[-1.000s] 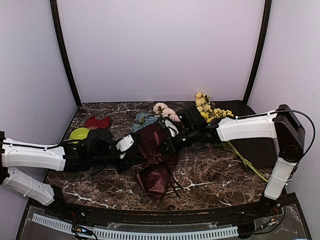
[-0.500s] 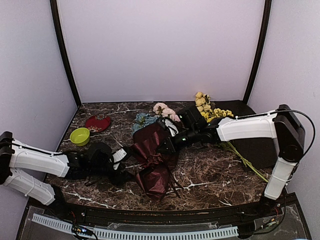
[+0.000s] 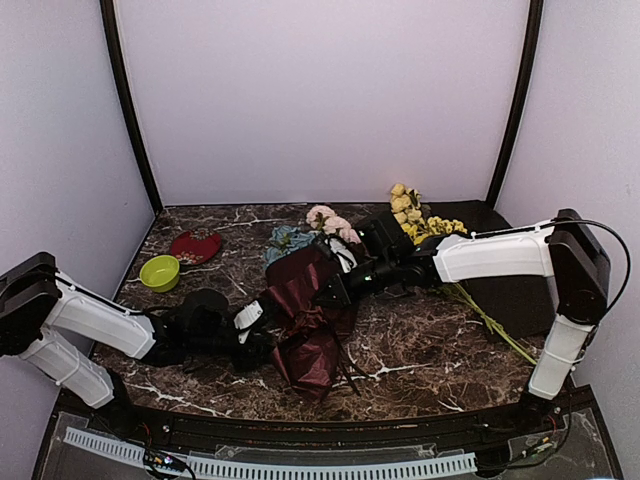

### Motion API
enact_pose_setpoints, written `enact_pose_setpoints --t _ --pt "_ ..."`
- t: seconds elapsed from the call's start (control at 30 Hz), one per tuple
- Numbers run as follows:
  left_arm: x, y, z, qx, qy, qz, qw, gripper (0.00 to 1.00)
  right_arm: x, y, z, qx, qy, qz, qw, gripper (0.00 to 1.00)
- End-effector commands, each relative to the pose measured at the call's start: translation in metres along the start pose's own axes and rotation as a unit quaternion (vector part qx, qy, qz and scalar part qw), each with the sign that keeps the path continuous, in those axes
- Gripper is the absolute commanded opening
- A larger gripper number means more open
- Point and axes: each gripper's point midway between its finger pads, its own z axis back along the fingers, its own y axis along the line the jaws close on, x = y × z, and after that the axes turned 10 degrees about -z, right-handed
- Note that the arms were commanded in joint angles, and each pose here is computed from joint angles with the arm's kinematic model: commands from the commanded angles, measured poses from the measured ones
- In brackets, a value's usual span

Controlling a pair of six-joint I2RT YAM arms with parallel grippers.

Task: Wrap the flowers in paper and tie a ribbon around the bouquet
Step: Cross the ribbon over the folded bouquet.

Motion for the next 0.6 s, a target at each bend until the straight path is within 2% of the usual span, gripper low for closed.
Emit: enact_pose_setpoints --t 0.0,0.07,0.1,0.57 --pt "0.022 0.001 0.001 -0.002 -0.052 -0.029 0.998 0.30 0.008 0.010 0.008 0.014 -0.017 0.009 1.000 0.00" --pt "0.022 0.000 0.001 -0.003 -0.049 -0.031 0.998 0.09 0.009 0.010 0.009 0.012 -0.019 0.010 1.000 0.00" --pt "0.020 0.001 0.001 -0.001 -0.042 -0.029 0.999 0.01 0.010 0.010 0.010 0.011 -0.021 0.011 1.000 0.00" --pt "0.011 0.027 0.031 0.086 -0.009 -0.022 0.996 0.00 0.006 -0.009 0.029 -0.018 -0.045 -0.010 0.999 0.00"
